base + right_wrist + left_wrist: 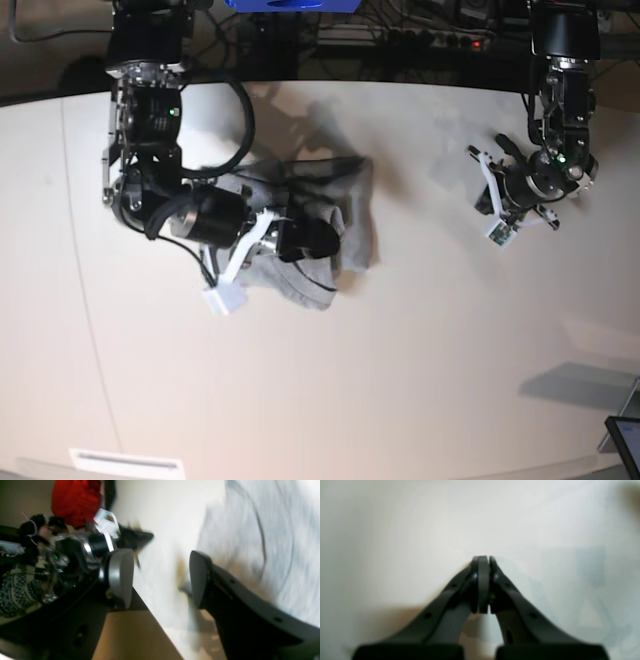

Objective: Fold the T-shirt properly
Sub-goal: 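Release the left gripper and press the bundle's end inward with the right gripper, then tuck and flatten the bundle's loose end with the right gripper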

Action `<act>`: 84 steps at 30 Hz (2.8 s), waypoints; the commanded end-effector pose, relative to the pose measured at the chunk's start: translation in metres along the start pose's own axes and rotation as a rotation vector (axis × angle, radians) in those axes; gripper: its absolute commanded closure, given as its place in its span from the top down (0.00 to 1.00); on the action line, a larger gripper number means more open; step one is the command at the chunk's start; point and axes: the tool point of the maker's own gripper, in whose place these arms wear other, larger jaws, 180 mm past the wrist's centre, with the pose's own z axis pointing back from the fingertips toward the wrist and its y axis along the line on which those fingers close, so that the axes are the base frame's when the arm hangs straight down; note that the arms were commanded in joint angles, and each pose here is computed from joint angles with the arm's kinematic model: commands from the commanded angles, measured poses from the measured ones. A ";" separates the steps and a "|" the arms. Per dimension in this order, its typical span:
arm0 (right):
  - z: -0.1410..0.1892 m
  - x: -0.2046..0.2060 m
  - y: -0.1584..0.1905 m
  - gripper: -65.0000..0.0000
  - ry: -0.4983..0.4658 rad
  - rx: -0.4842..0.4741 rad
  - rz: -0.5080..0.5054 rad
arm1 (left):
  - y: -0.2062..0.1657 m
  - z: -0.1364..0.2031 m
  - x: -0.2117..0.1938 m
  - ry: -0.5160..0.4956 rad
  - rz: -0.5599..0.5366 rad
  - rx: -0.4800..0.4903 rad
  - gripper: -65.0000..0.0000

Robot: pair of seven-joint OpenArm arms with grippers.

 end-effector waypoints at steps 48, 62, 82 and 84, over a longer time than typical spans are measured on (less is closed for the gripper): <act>-0.054 -0.060 -0.098 0.00 0.192 -0.019 -0.064 | -0.017 0.001 0.012 -0.023 -0.016 -0.012 0.00; -0.019 -0.002 -0.013 0.00 0.090 -0.034 0.077 | -0.018 -0.002 0.007 -0.013 -0.004 -0.017 0.00; -0.053 -0.094 -0.085 0.00 0.249 -0.190 -0.341 | -0.013 -0.001 0.016 -0.031 -0.010 -0.007 0.00; -0.053 -0.095 -0.085 0.00 0.252 -0.204 -0.366 | -0.012 -0.001 0.015 -0.028 -0.011 -0.005 0.00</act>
